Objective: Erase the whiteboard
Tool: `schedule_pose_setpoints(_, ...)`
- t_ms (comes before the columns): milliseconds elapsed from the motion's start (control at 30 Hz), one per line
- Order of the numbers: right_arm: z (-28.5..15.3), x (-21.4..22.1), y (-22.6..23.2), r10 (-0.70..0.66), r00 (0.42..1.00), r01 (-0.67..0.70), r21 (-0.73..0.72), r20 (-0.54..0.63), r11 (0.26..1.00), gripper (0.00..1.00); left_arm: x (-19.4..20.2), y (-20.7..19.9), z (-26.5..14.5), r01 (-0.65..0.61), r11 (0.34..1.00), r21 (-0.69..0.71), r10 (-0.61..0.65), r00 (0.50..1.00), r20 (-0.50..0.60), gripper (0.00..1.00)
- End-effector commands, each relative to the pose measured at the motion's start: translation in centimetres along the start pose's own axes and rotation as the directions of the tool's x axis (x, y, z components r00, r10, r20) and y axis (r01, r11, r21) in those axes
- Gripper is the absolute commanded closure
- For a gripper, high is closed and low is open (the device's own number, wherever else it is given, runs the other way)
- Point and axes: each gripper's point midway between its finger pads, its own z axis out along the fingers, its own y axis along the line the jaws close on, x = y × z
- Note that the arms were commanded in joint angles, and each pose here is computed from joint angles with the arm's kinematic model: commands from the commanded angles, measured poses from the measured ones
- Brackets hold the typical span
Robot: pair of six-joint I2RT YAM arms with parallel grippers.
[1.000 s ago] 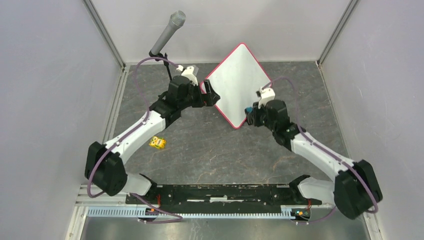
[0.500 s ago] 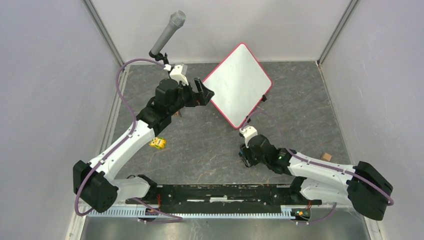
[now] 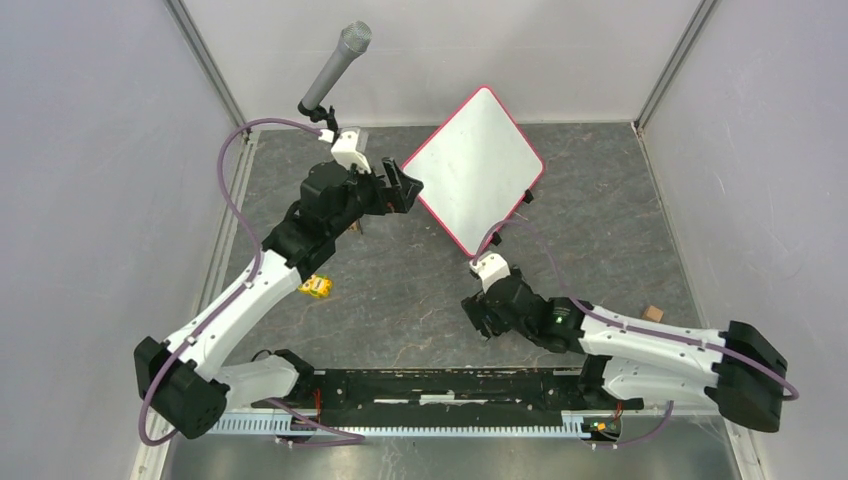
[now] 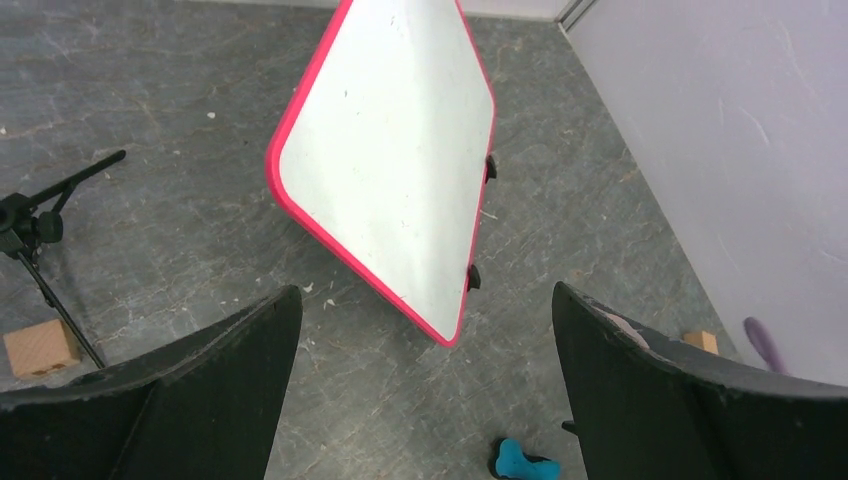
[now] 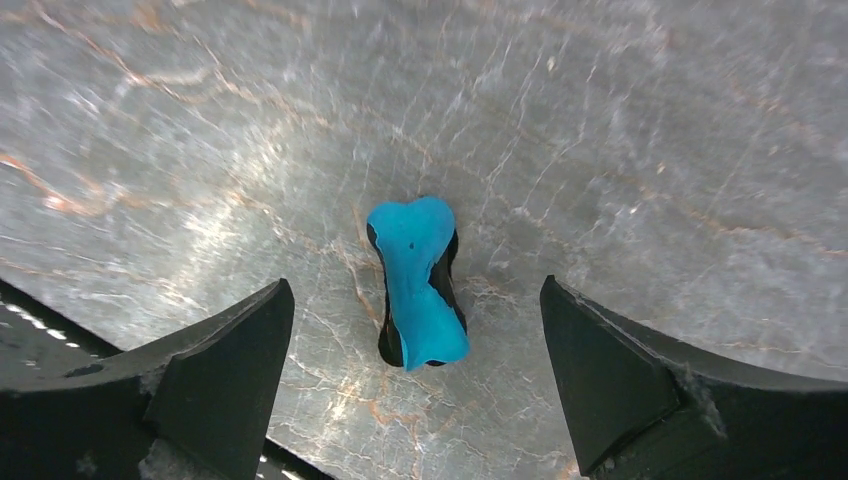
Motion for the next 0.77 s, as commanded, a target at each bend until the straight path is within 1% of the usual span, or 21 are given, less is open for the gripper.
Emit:
schedule_pose_setpoints(0,-3.5,-5.7,-1.2,0.027,0.986,-0.034,0.037,0.164,0.999,0.02,-4.1,-2.4,-2.5,-0.039,0.996,0.078,0.03,0.992,0.119,0.0)
schedule_pose_setpoints(67,-5.5,-8.1,-2.3,0.013,0.973,-0.031,0.072,0.228,0.997,0.02,-5.6,-4.4,-4.0,-0.033,0.986,0.161,0.009,0.989,0.144,0.0)
schedule_pose_setpoints(167,-9.2,-11.9,-4.2,-0.002,0.942,-0.044,0.128,0.336,0.991,0.02,-8.1,-7.5,-7.1,-0.062,0.956,0.288,0.006,0.981,0.194,0.0)
schedule_pose_setpoints(267,-13.5,-16.1,-6.2,-0.011,0.879,-0.081,0.171,0.477,0.982,0.02,-10.9,-9.7,-11.7,-0.118,0.92,0.373,0.006,0.957,0.289,0.0)
schedule_pose_setpoints(367,-18.1,-19.6,-8.2,-0.024,0.793,-0.126,0.202,0.608,0.971,0.02,-13.2,-10.6,-16.2,-0.179,0.897,0.403,0.003,0.916,0.4,0.0)
schedule_pose_setpoints(433,-21.4,-21.6,-9.4,-0.024,0.725,-0.161,0.203,0.688,0.966,0.02,-14.5,-11.0,-19.2,-0.222,0.885,0.409,0.002,0.88,0.474,0.0)
schedule_pose_setpoints(533,-25.7,-23.9,-10.6,0.0,0.623,-0.211,0.168,0.782,0.963,0.02,-15.6,-11.2,-22.2,-0.265,0.875,0.404,0.003,0.839,0.544,0.0)
schedule_pose_setpoints(600,-27.8,-24.6,-11.0,0.015,0.553,-0.226,0.132,0.833,0.965,0.02,-16.1,-11.4,-23.5,-0.282,0.87,0.404,0.002,0.822,0.569,0.0)
schedule_pose_setpoints(633,-28.5,-24.9,-11.1,0.012,0.531,-0.226,0.127,0.847,0.966,0.02,-16.2,-11.5,-23.9,-0.288,0.867,0.406,0.003,0.818,0.575,0.0)
schedule_pose_setpoints(733,-29.0,-25.6,-11.0,-0.014,0.519,-0.2,0.137,0.855,0.97,0.02,-16.5,-11.6,-24.5,-0.295,0.863,0.409,0.001,0.812,0.584,0.0)
